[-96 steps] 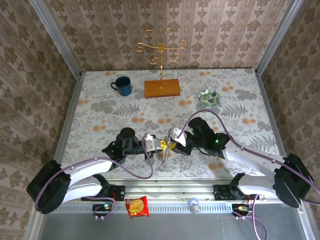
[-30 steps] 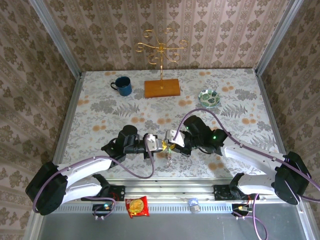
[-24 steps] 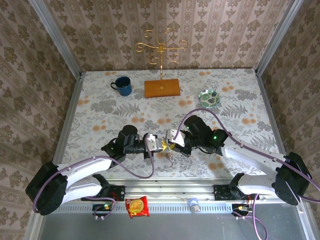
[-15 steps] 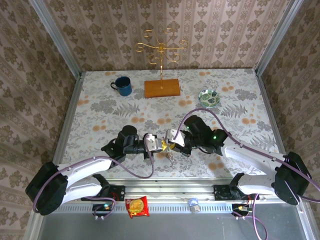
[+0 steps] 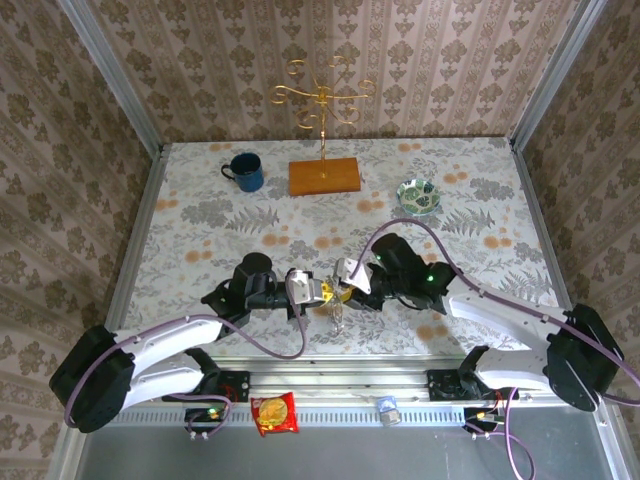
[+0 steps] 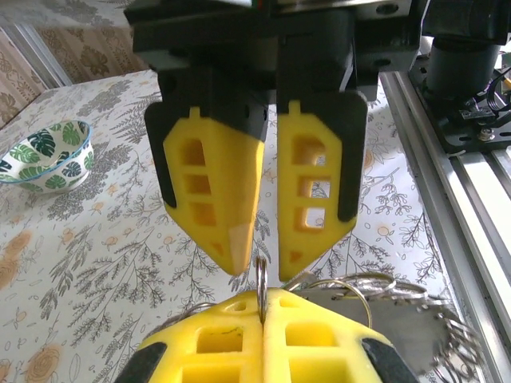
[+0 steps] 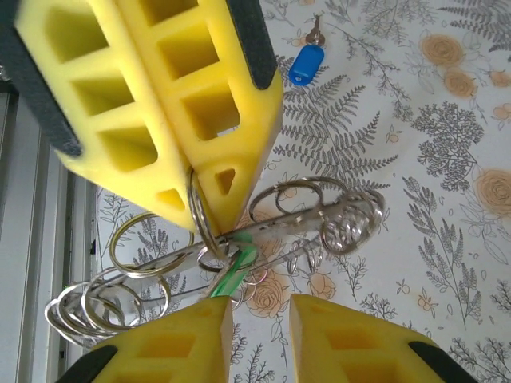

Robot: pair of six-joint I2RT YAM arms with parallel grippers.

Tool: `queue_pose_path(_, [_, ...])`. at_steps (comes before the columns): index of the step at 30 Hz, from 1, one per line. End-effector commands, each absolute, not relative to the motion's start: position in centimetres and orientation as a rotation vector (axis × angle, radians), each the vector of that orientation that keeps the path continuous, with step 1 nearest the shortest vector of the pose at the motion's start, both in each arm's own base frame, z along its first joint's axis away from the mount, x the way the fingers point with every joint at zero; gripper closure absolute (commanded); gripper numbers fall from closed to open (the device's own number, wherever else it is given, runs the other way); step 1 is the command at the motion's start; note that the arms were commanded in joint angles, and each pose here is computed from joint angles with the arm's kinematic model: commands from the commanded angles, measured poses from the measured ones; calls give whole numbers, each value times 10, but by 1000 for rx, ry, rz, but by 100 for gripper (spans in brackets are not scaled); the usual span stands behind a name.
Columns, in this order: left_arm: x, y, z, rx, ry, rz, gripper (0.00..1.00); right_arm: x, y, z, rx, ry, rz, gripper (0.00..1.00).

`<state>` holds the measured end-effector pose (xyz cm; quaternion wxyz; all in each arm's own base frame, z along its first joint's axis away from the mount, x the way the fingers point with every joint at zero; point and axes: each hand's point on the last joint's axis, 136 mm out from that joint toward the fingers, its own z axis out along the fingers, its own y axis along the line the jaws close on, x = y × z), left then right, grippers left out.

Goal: Put the keys on the keyring

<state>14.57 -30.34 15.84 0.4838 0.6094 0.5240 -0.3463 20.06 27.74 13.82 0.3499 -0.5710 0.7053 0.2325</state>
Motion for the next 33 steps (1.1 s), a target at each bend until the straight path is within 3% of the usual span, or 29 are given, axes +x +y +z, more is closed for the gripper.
queue_pose_path(1, [142,-306,174,1447,1213,-886,100,198,280,152,-1438,1764,646,72])
queue_pose_path(21, [146,-306,183,1345,1216,-934,100,209,293,128,-1302,1805,712,67])
queue_pose_path(25, [146,-306,183,1342,1219,-929,100,213,291,128,-1288,1803,675,76])
queue_pose_path(30, [146,-305,183,1344,1219,-928,100,215,285,135,-1277,1796,631,100])
queue_pose_path(33, [150,-304,181,1337,1239,-904,100,213,281,144,-1293,1786,613,100])
